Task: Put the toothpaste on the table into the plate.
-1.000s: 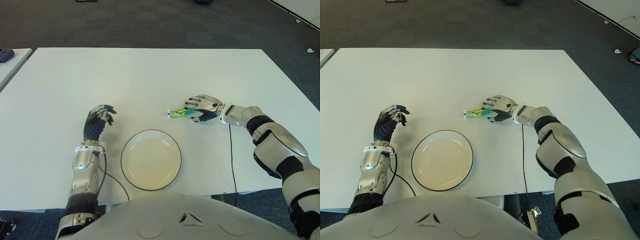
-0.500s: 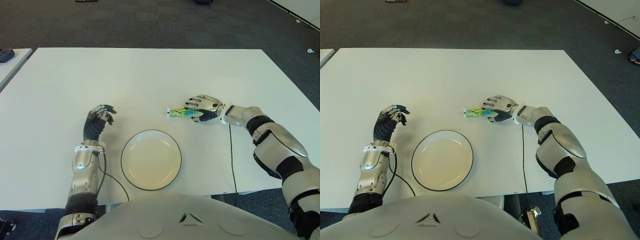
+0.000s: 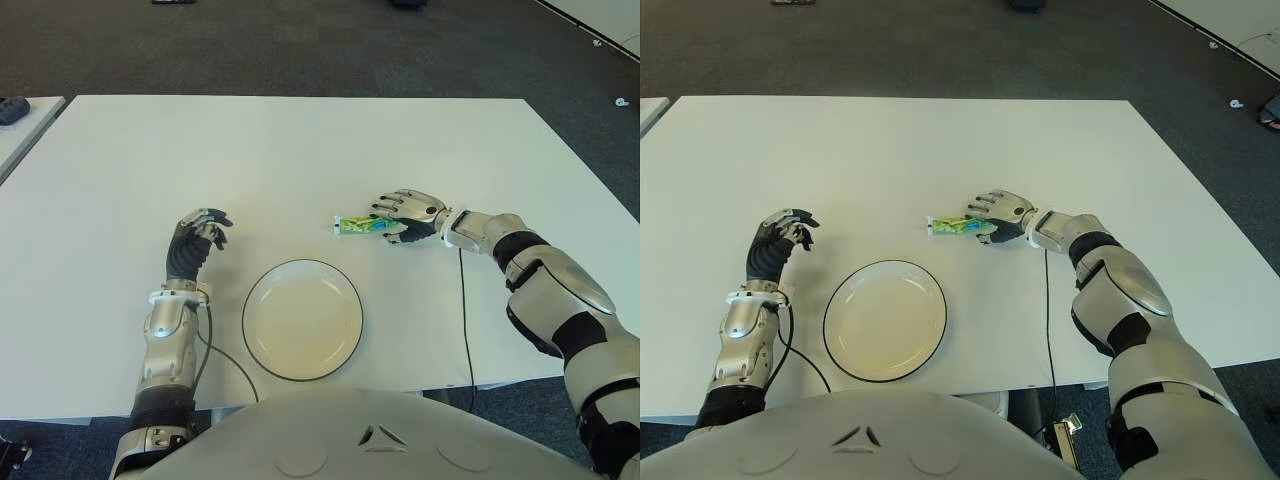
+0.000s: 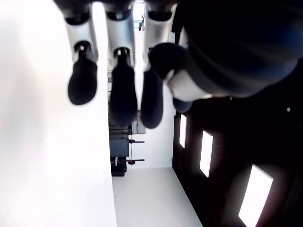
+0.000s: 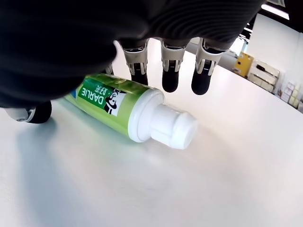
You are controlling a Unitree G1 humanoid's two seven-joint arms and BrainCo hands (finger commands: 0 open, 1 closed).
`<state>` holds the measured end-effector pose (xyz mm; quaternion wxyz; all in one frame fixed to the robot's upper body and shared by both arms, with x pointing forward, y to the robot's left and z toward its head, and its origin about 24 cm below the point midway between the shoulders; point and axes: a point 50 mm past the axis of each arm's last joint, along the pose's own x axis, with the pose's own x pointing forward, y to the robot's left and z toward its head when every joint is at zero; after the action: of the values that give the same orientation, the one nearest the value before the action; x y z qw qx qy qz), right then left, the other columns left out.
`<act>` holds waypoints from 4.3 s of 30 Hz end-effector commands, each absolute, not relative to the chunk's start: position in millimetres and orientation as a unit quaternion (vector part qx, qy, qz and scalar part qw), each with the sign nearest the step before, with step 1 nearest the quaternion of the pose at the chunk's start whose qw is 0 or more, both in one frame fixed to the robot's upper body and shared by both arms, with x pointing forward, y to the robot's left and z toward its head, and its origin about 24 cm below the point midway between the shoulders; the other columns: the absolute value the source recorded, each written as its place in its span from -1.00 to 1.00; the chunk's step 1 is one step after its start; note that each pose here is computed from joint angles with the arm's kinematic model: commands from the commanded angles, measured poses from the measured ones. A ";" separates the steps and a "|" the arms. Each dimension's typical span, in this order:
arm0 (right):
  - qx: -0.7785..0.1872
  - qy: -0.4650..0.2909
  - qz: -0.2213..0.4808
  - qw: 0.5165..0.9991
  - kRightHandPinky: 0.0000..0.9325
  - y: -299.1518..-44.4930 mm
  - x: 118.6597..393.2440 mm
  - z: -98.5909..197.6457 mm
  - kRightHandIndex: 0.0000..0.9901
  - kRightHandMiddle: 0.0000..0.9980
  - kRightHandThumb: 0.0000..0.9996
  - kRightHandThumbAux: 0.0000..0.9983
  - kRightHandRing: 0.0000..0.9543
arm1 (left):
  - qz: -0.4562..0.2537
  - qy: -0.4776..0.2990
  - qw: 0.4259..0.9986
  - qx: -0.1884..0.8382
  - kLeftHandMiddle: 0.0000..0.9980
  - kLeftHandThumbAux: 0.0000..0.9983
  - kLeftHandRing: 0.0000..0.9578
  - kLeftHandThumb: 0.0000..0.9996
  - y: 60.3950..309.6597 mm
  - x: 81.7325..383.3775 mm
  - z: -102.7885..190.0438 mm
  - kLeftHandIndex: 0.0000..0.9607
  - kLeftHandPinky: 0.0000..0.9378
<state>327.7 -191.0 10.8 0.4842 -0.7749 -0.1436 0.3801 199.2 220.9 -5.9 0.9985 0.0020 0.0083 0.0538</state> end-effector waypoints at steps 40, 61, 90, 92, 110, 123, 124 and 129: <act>-0.705 -0.140 0.358 0.597 0.48 -181.5 331.1 22.4 0.16 0.41 0.30 -0.15 0.42 | 0.054 0.011 0.998 -0.011 0.02 0.34 0.41 0.68 224.7 197.1 -7.6 -0.10 0.45; -0.708 -0.192 0.340 0.588 0.68 -180.9 333.4 32.4 0.33 0.59 -0.05 0.12 0.62 | 0.053 0.010 0.998 -0.014 0.03 0.35 0.41 0.68 224.5 198.6 -8.2 -0.11 0.44; -0.663 -0.291 0.261 0.639 0.84 -166.5 342.3 62.0 0.31 0.72 0.25 0.45 0.78 | 0.053 0.004 0.999 -0.005 0.02 0.34 0.41 0.68 223.6 200.4 -9.4 -0.11 0.44; -0.654 -0.293 0.258 0.648 0.83 -165.4 343.1 65.0 0.11 0.71 0.34 0.44 0.77 | 0.053 0.005 0.999 -0.008 0.02 0.34 0.40 0.68 223.4 200.2 -9.5 -0.10 0.44; -0.599 -0.301 0.250 0.699 0.84 -160.0 342.7 78.3 -0.11 0.70 0.44 0.43 0.77 | 0.054 0.005 0.998 -0.013 0.02 0.34 0.41 0.68 223.7 200.9 -9.8 -0.10 0.45; -0.572 -0.312 0.256 0.714 0.82 -156.9 340.6 84.3 -0.11 0.71 0.44 0.43 0.78 | 0.050 0.005 0.999 -0.017 0.00 0.34 0.39 0.68 224.3 201.7 -9.5 -0.10 0.41; -0.570 -0.314 0.257 0.715 0.82 -156.4 340.4 84.8 -0.11 0.70 0.44 0.43 0.78 | 0.050 0.005 0.999 -0.016 0.01 0.34 0.39 0.68 224.3 201.8 -9.5 -0.10 0.41; -0.568 -0.315 0.266 0.713 0.76 -154.1 340.2 86.7 -0.11 0.68 0.44 0.42 0.75 | 0.049 0.004 0.999 -0.014 0.01 0.34 0.39 0.68 224.3 202.4 -9.1 -0.10 0.42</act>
<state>342.6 -153.8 89.3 0.7105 -0.5717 -0.3210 0.2554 198.9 223.2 -8.9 0.9984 -0.0149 0.0019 0.0537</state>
